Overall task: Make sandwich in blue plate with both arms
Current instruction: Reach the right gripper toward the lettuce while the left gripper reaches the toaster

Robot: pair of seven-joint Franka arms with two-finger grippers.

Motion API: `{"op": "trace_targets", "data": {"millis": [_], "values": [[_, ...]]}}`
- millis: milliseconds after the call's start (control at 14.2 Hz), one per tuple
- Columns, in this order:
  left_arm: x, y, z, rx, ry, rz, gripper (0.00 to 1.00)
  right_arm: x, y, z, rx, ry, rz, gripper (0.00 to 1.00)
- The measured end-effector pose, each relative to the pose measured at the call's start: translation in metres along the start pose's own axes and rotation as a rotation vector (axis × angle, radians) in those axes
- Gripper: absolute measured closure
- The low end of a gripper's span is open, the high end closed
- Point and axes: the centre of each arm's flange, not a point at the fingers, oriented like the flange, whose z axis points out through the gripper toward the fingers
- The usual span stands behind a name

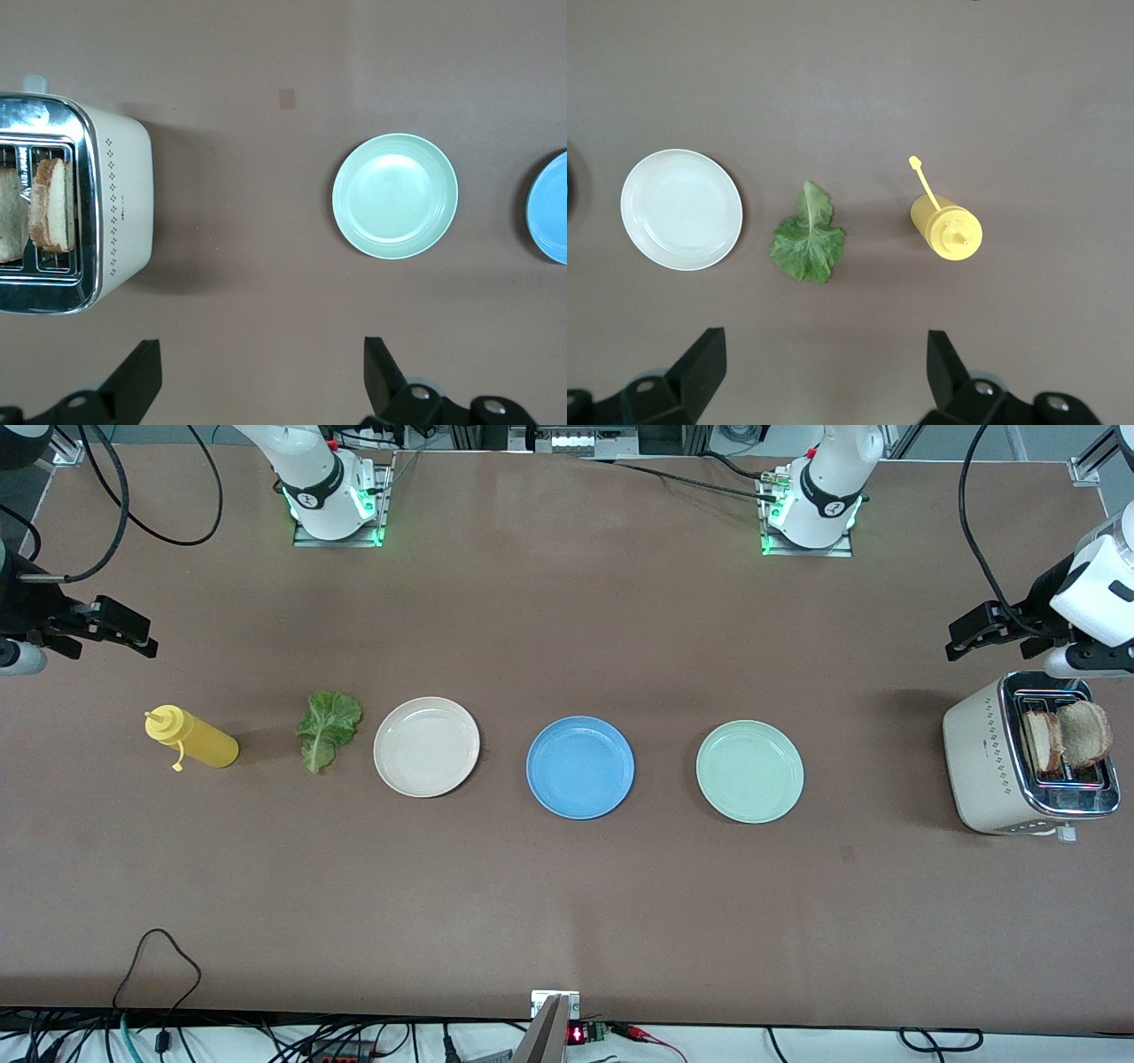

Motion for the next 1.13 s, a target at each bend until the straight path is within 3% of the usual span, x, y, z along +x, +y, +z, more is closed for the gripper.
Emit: {"op": "trace_targets", "data": {"millis": [352,492,703,1125], "values": [[-0.001,-0.006,0.007,0.022,-0.014,0.003,0.0,0.0,0.0,0.0,0.0,0.0,0.0,0.0],[0.006,-0.033,0.022,0.037,-0.027,-0.037,0.0,0.0,0.0,0.0,0.0,-0.001,0.001,0.0],[0.026,-0.088,0.067,0.045,-0.064,-0.057,0.0,0.002,0.002,0.003,0.0,-0.006,0.004,0.0],[0.055,-0.174,0.156,0.056,-0.103,0.033,0.0,0.014,0.002,0.03,-0.001,-0.052,0.005,0.0]]}}
